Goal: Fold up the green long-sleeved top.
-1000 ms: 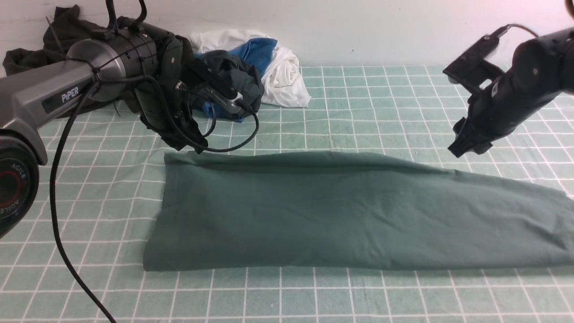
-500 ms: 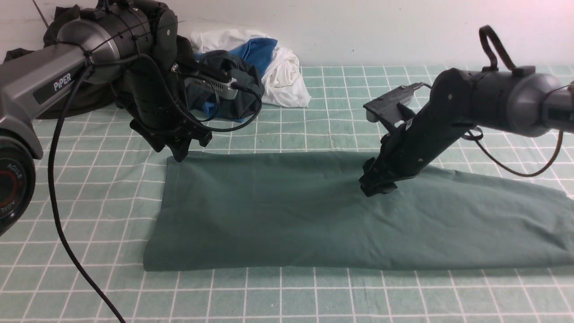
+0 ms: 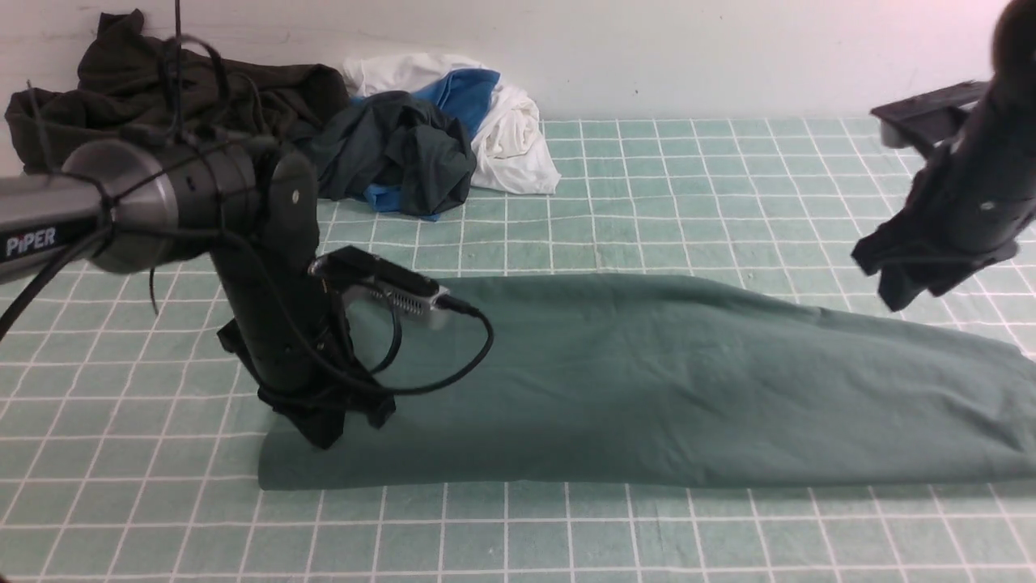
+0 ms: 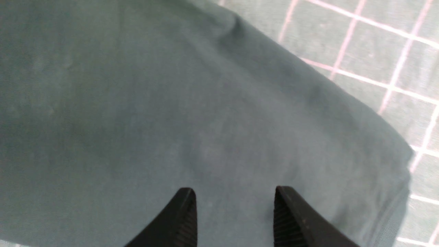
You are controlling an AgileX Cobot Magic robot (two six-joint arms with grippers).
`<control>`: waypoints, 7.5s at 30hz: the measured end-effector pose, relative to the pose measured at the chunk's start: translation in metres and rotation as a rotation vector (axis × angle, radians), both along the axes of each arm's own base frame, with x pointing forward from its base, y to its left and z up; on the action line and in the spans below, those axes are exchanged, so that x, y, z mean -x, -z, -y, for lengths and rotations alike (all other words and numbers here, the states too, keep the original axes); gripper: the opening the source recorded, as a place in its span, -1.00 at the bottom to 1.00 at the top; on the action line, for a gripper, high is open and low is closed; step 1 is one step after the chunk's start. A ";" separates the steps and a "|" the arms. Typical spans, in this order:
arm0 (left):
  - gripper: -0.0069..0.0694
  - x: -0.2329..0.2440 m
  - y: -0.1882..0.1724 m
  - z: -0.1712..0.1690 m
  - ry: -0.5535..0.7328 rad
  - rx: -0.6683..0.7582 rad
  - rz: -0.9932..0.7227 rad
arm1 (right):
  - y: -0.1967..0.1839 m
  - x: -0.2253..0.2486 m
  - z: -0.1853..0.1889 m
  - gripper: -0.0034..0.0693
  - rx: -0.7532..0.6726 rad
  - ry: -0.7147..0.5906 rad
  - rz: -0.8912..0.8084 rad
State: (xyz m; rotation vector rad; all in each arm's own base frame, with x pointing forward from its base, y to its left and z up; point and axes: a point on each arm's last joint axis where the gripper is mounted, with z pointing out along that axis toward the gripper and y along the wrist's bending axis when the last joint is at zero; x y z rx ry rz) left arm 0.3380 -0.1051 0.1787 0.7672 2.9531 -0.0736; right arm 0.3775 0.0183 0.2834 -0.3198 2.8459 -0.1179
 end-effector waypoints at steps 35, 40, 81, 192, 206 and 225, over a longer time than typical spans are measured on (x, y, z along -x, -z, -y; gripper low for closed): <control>-0.83 0.009 0.022 -0.003 -0.044 0.016 0.041 | 0.105 0.052 0.138 0.69 -0.047 0.470 0.037; -0.83 0.009 0.022 -0.003 -0.046 0.017 0.041 | 0.130 0.047 0.139 0.71 -0.054 0.471 -0.007; -0.83 0.184 -0.236 -0.057 -0.023 0.199 0.702 | -0.077 0.031 -0.104 -0.79 -0.139 -0.262 0.443; -0.83 0.320 -0.112 -0.117 -0.285 0.205 1.007 | 0.100 0.322 0.024 -0.94 -0.266 0.300 1.138; -0.83 0.320 -0.112 -0.117 -0.285 0.205 1.007 | 0.101 0.323 0.024 -0.94 -0.293 0.319 1.119; -0.83 0.320 -0.112 -0.117 -0.285 0.205 1.007 | 0.101 0.322 0.021 -0.94 -0.317 0.261 1.109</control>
